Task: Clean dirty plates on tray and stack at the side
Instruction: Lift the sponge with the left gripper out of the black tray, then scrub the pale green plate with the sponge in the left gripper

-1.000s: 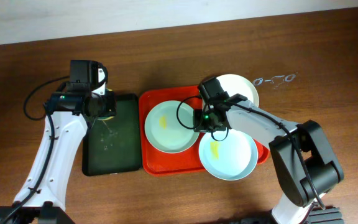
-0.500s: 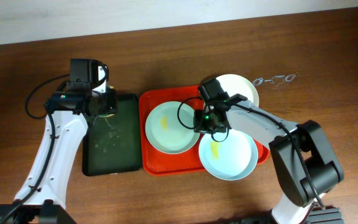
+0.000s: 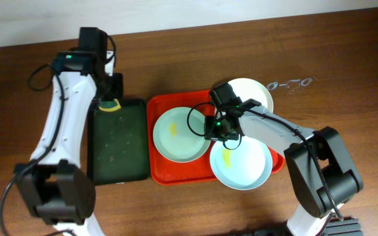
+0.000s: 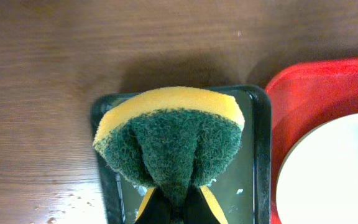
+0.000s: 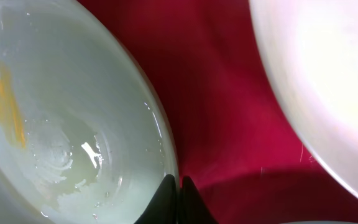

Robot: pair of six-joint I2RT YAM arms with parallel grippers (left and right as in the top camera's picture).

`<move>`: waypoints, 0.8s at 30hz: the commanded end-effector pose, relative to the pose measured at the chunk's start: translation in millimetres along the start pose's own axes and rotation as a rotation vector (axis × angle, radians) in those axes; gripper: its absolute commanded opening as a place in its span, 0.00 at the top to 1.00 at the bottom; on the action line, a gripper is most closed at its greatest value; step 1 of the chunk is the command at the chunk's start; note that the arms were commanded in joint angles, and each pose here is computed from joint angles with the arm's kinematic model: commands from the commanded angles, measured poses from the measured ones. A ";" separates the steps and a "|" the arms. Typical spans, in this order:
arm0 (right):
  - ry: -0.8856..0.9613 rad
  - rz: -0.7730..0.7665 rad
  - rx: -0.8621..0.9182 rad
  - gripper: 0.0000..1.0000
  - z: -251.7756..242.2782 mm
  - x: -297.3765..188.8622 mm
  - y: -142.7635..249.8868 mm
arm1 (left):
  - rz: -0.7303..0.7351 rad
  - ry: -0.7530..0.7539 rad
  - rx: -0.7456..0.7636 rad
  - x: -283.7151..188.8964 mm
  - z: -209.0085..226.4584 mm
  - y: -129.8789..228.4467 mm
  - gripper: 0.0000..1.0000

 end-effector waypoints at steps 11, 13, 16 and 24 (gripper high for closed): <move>0.002 0.005 0.005 0.96 -2.3 3.5 0.4 | 0.093 0.174 0.173 33.4 -138.9 10.9 1.00; 0.002 0.005 0.005 0.96 -2.3 3.5 0.4 | 0.092 0.178 0.192 38.8 -148.1 14.3 1.00; 0.003 0.005 0.005 0.96 -2.4 3.5 0.5 | 0.097 0.178 0.193 52.7 -149.6 19.9 1.00; 0.003 0.005 0.000 0.96 -2.4 3.5 0.5 | 0.097 0.190 0.197 79.6 -154.0 32.4 1.00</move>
Point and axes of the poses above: each gripper's point midway between its finger pads, its own x axis out along the fingers, its own z axis along the line the jaws close on, y = z × x, the point moved 2 cm from there along -x, back along the fingers, and after that the axes turned 11 degrees about x, right-handed, at the moved point
